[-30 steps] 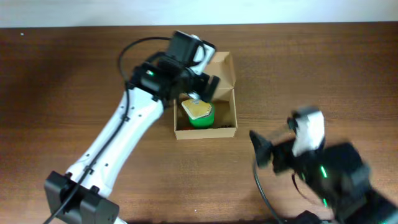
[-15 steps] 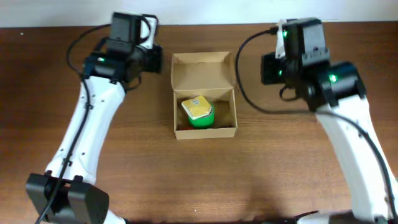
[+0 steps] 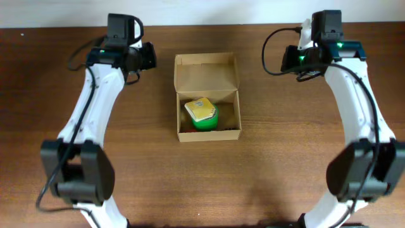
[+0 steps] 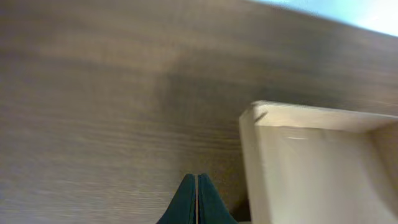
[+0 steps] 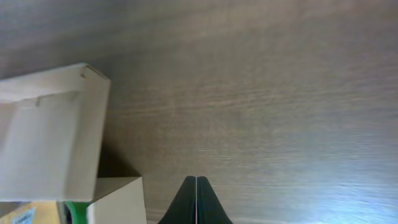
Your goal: Pack container
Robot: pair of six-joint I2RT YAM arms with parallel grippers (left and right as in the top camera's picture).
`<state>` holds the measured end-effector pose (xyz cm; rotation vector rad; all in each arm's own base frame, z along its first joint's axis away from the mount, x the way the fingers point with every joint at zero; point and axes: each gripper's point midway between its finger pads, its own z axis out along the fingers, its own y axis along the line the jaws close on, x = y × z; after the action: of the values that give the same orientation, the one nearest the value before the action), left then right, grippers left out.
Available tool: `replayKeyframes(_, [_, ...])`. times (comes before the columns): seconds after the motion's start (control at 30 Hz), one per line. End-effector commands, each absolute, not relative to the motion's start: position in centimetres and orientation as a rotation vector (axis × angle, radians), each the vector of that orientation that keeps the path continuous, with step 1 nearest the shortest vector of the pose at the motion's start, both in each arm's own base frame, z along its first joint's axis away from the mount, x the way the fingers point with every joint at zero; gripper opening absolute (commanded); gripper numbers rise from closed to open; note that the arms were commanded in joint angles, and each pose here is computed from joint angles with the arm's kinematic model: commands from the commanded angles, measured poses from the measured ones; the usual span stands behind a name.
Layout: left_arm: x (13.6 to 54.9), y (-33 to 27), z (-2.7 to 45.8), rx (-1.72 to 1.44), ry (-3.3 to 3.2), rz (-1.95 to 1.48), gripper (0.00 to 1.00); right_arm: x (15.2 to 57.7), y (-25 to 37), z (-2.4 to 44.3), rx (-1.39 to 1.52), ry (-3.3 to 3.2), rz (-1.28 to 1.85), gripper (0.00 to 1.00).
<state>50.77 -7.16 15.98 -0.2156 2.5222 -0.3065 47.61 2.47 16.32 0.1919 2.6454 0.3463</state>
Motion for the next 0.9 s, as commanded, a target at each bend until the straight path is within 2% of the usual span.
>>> replayKeyframes(0.0, [51.3,-7.7,12.8,-0.393,2.579,-0.452,0.02,48.5,3.9,14.4,0.174,2.670,0.518,0.04])
replayKeyframes(0.3, [50.6,-9.4,5.5,-0.582,2.729,-0.633,0.02,49.0,6.5,8.6,0.176,2.744,0.775,0.04])
replayKeyframes(0.6, [50.6,-11.9,3.2,-0.703,2.748,-0.873,0.02,49.8,8.8,7.7,0.199,2.705,0.974,0.03])
replayKeyframes(0.87, [50.1,-13.1,1.5,-0.764,2.781,-0.986,0.02,49.9,11.5,6.7,0.158,2.716,1.013,0.03])
